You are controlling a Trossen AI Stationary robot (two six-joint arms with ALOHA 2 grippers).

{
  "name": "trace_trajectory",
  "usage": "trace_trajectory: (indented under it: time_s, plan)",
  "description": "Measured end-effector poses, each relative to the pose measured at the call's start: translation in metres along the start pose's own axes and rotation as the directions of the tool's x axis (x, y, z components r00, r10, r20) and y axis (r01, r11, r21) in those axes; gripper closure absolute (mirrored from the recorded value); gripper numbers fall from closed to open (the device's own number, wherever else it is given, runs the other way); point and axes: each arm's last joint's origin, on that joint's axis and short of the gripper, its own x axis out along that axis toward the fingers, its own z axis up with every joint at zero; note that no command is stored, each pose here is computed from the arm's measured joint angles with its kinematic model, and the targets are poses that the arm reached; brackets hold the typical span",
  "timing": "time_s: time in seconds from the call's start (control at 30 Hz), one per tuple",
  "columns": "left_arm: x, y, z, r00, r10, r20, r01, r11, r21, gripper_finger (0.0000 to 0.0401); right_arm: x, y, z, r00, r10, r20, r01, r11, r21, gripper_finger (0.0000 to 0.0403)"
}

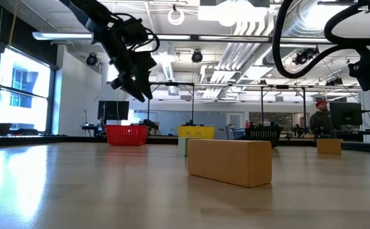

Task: Sort & place blocks by color
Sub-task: Put the blue block into the yellow bin

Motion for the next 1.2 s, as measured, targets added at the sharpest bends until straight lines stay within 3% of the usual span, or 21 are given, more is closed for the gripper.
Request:
trace_trajectory:
  time_s: [0.13,0.33,0.5,0.73,1.2]
  plan:
    - [-0.006,-0.011,0.000,1.000,-0.023,0.014,0.023,0.999,0.027,0.0204,0.000,0.001,0.001,1.000,0.002,0.007,-0.002,1.000,-0.008,0.0311]
    - [-0.006,-0.031,-0.002,0.998,-0.064,0.006,0.063,0.995,0.078,0.0204,0.000,0.002,0.009,1.000,-0.004,0.024,0.005,0.999,-0.040,0.0313]
    - [-0.007,-0.046,-0.005,0.995,-0.095,0.000,0.093,0.978,0.186,0.0204,-0.003,0.005,0.026,0.997,0.016,0.079,-0.009,0.997,-0.083,0.0313]
    - [-0.008,-0.056,-0.008,0.999,-0.054,0.005,0.052,0.974,0.222,0.0204,-0.014,0.007,0.070,0.985,0.027,0.168,-0.001,0.987,-0.159,0.0313]
    - [-0.008,-0.072,-0.016,0.996,-0.079,-0.033,0.085,0.958,0.275,0.0204,-0.032,0.000,0.180,0.944,0.073,0.323,0.034,0.949,-0.314,0.0313]
